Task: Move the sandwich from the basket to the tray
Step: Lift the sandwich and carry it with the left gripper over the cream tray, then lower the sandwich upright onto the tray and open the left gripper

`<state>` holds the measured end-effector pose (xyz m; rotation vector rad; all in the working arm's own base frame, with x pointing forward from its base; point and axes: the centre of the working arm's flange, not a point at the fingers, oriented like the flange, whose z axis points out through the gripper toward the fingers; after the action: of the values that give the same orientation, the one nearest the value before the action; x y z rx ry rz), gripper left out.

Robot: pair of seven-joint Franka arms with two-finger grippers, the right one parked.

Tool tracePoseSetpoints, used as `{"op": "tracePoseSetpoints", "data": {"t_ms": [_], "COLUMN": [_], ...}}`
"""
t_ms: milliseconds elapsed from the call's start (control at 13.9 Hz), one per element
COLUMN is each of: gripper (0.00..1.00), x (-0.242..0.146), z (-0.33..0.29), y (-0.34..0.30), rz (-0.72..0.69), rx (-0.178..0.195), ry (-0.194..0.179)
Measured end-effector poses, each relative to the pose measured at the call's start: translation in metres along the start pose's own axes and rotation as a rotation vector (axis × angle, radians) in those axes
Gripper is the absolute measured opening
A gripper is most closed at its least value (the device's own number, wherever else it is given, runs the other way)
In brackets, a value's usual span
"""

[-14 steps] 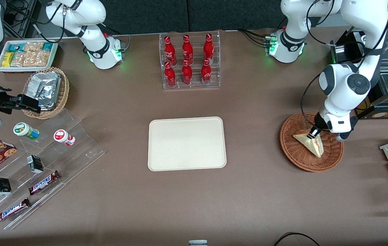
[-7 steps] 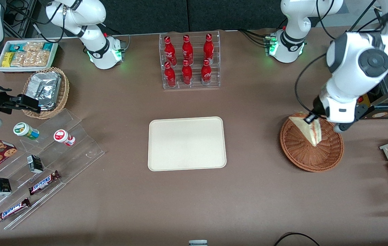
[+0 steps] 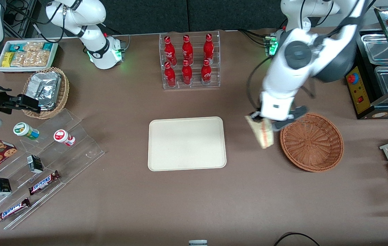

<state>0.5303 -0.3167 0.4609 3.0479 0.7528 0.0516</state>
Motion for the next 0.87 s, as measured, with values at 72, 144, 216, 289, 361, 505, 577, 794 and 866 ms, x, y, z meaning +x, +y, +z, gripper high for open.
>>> {"op": "tracePoseSetpoints", "data": {"t_ms": [72, 144, 216, 289, 361, 505, 577, 794, 866], "gripper": [0.15, 0.15, 0.15, 0.15, 0.15, 0.15, 0.15, 0.15, 0.15], "x": [-0.017, -0.036, -0.053, -0.067, -0.079, -0.097, -0.103, -0.114, -0.115], "z": [0.013, 0.028, 0.044, 0.059, 0.074, 0.104, 0.118, 0.164, 0.178], "y": [0.025, 0.047, 0.068, 0.087, 0.105, 0.132, 0.141, 0.156, 0.158], "rz": [0.036, 0.073, 0.106, 0.142, 0.176, 0.222, 0.239, 0.279, 0.283], "rx": [0.007, 0.013, 0.014, 0.015, 0.018, 0.031, 0.017, -0.010, -0.009], "ry": [-0.001, -0.012, -0.029, -0.043, -0.044, -0.025, -0.016, -0.013, -0.016]}}
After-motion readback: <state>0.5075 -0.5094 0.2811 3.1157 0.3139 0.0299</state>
